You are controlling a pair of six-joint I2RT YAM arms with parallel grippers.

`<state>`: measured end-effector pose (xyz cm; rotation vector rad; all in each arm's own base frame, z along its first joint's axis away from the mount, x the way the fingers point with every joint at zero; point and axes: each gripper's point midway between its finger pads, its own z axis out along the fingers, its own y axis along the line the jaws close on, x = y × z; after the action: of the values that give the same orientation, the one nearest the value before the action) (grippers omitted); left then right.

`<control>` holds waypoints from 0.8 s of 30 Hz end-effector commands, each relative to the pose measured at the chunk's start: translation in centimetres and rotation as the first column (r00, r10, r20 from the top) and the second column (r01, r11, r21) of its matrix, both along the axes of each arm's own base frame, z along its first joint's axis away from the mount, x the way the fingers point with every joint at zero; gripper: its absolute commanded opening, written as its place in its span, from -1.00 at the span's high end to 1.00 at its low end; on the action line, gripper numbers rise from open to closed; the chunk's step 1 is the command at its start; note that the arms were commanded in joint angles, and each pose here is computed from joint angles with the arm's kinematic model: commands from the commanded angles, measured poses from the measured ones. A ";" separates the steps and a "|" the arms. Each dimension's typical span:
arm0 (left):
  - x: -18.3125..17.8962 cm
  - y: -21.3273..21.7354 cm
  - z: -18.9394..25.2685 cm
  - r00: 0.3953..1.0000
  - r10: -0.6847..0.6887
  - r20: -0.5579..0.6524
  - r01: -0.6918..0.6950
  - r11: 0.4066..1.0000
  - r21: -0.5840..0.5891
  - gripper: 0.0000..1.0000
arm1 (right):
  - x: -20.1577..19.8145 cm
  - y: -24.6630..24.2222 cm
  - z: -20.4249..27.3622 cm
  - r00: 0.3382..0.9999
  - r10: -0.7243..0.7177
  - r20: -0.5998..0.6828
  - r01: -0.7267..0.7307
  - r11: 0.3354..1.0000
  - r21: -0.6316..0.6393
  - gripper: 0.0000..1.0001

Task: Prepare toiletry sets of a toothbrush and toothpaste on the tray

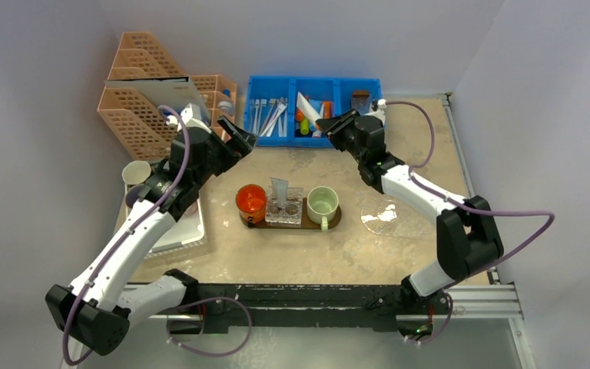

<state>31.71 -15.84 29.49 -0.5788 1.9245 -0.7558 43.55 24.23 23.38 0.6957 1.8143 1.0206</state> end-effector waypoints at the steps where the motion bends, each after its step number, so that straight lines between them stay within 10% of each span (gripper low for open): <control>1: 1.3 -1.7 3.6 0.998 -0.017 0.068 0.026 0.991 -0.130 -0.81 | -1.0 1.0 6.5 0.987 0.039 0.153 -0.065 0.984 0.169 1.00; 24: 4.0 -6.5 7.8 0.970 -0.145 0.197 0.211 0.905 -0.369 -0.76 | -4.9 2.8 12.4 0.922 0.173 0.345 -0.276 0.920 0.277 1.00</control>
<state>35.99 -22.37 32.05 -0.6244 1.8609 -1.1447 40.04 26.38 30.40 0.6132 1.6526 1.3809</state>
